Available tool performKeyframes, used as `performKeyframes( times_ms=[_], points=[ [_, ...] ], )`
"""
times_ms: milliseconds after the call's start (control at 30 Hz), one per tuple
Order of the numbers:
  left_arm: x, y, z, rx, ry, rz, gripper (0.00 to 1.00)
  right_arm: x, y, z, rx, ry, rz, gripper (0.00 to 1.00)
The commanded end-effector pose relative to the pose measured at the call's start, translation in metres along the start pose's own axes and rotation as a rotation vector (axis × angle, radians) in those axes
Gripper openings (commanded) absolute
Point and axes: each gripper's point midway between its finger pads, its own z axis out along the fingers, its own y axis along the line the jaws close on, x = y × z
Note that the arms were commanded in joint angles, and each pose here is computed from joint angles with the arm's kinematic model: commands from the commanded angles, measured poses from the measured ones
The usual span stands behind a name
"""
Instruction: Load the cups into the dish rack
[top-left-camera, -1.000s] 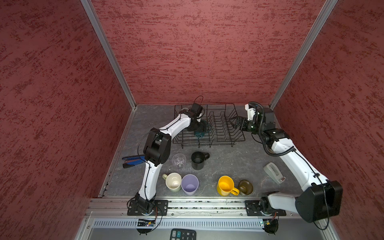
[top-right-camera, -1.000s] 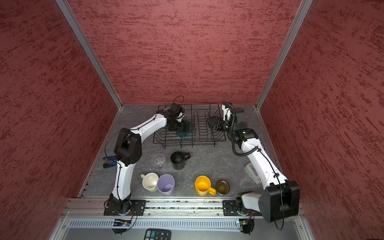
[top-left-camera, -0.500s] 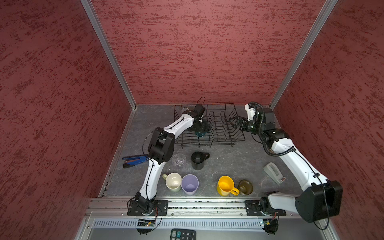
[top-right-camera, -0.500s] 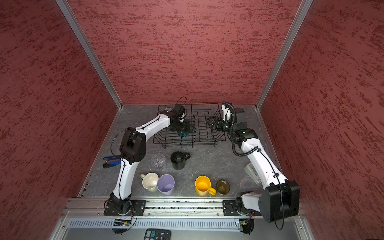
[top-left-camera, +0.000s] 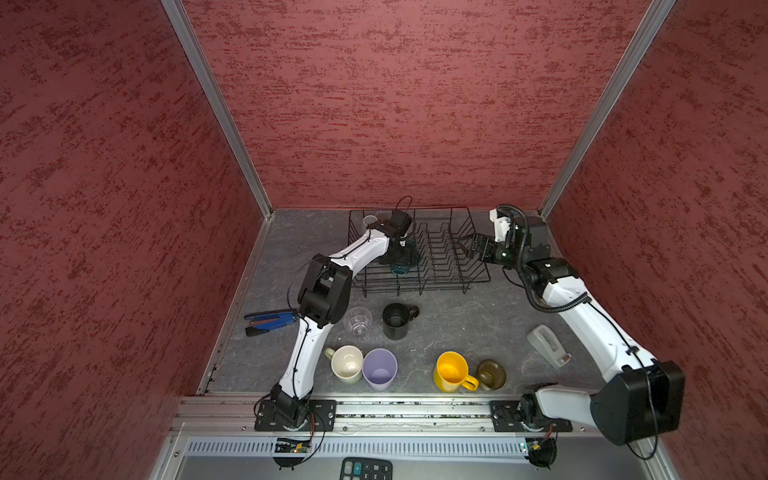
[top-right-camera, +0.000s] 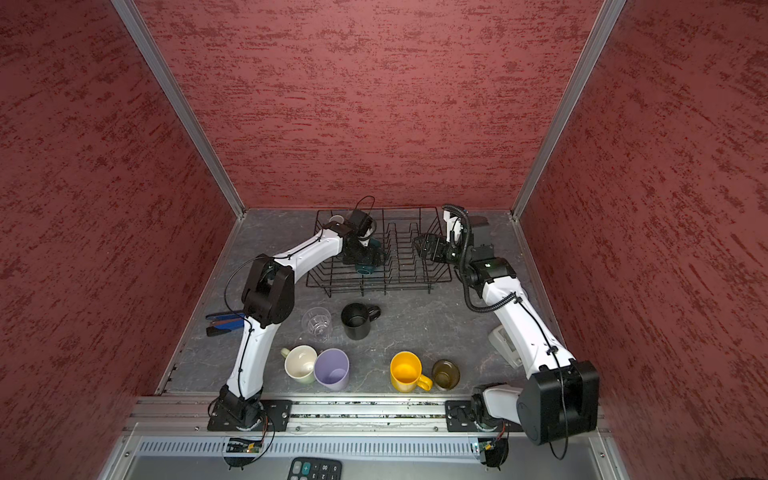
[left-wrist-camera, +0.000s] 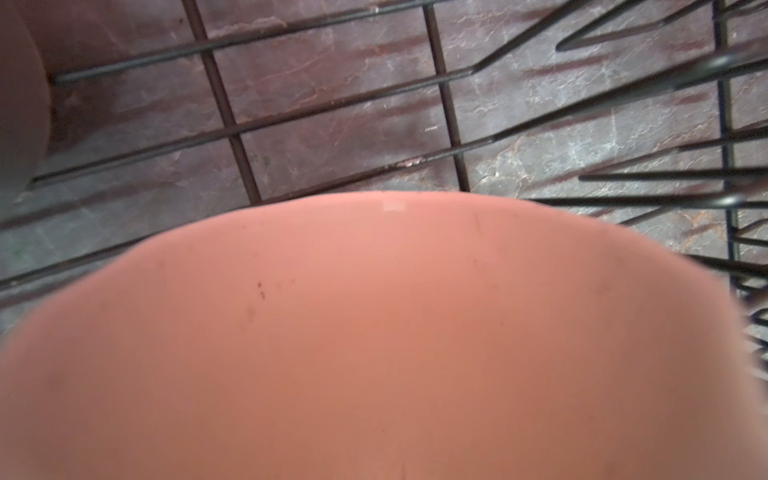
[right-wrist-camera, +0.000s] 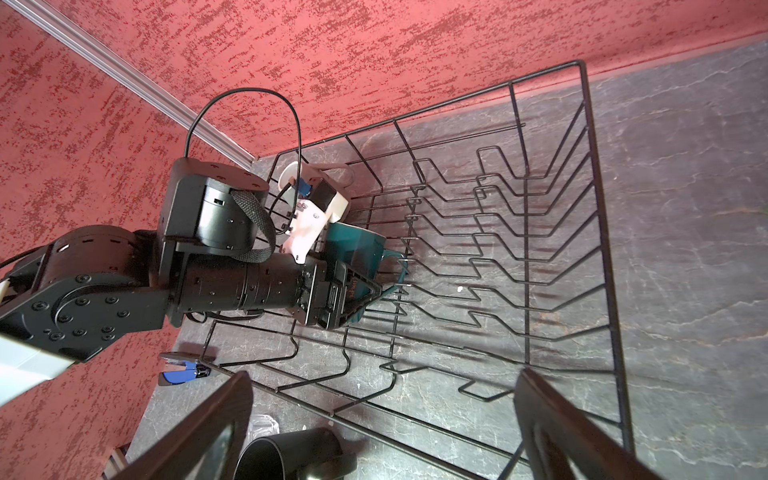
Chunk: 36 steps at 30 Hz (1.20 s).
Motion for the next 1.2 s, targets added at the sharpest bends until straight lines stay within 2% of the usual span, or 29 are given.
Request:
performKeyframes(
  times_ms=[0,200,267,367,467,567,800,933,1167],
  points=[
    [-0.017,-0.008,-0.037,0.038,-0.083,-0.005,0.35,-0.008,0.001,0.000,-0.007,-0.024,-0.012,0.99],
    [-0.028,-0.014,-0.068,0.103,-0.148,-0.024,0.25,-0.008,0.001,0.001,-0.008,-0.023,-0.012,0.99],
    [-0.031,-0.019,-0.080,0.130,-0.173,-0.023,0.18,-0.009,0.002,0.000,-0.011,-0.023,-0.013,0.99],
    [-0.037,-0.023,-0.104,0.180,-0.217,-0.037,0.13,-0.009,0.003,0.000,-0.011,-0.021,-0.015,0.99],
    [-0.044,-0.027,-0.131,0.282,-0.280,-0.079,0.07,-0.011,0.007,-0.003,-0.028,-0.027,-0.023,0.99],
    [-0.051,-0.025,-0.159,0.396,-0.352,-0.139,0.00,-0.014,0.021,-0.006,-0.103,-0.039,-0.025,0.98],
    [-0.051,-0.036,-0.207,0.536,-0.459,-0.152,0.00,-0.011,0.044,-0.006,-0.262,-0.051,0.053,0.92],
    [-0.045,-0.039,-0.211,0.545,-0.455,-0.137,0.00,-0.009,0.062,0.000,-0.386,-0.034,0.125,0.83],
    [-0.035,-0.048,-0.212,0.582,-0.454,-0.109,0.00,-0.004,0.086,0.022,-0.439,0.003,0.151,0.74]
  ],
)
